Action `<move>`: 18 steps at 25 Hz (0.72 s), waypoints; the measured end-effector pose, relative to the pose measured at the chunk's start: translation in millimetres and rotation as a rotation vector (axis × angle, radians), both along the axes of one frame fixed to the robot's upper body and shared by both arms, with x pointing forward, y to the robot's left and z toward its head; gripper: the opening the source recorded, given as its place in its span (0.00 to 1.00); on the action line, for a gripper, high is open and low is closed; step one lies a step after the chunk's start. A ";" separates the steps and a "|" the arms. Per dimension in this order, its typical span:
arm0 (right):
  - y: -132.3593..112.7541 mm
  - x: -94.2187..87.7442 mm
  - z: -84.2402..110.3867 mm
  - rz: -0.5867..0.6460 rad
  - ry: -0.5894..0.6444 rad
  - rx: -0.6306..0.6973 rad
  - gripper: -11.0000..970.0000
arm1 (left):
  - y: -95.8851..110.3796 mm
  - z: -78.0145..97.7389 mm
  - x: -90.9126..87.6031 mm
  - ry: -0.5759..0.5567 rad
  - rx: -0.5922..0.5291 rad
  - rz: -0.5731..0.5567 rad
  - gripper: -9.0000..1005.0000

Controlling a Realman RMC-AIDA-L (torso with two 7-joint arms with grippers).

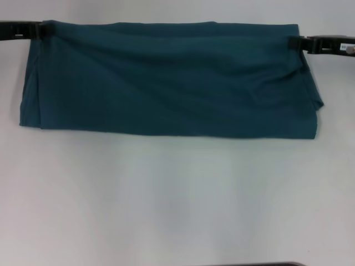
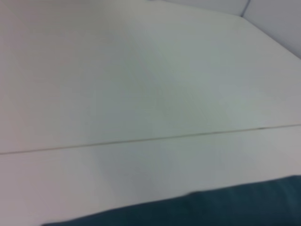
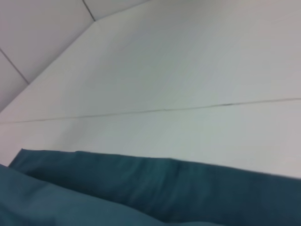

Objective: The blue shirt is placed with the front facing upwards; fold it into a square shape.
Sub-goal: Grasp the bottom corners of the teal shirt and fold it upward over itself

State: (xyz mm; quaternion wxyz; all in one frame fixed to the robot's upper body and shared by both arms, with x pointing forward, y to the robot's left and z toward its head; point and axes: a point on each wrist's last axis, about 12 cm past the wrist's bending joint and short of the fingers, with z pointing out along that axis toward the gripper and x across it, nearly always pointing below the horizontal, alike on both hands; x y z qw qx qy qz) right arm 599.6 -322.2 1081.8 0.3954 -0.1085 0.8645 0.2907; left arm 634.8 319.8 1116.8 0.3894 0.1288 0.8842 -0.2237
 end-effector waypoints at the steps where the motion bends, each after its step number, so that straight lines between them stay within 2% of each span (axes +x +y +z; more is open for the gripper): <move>1: 1.2 2.2 1.1 -0.001 -0.004 -0.005 0.12 | 0.5 -0.2 1.2 -0.004 0.005 0.010 0.01; 10: 2.4 16.0 13.0 -0.025 -0.034 -0.017 0.12 | 3.5 3.4 8.9 -0.040 0.030 0.058 0.02; 18: 6.7 21.5 14.5 -0.025 -0.042 -0.037 0.13 | -7.5 2.5 15.4 -0.054 0.070 0.050 0.02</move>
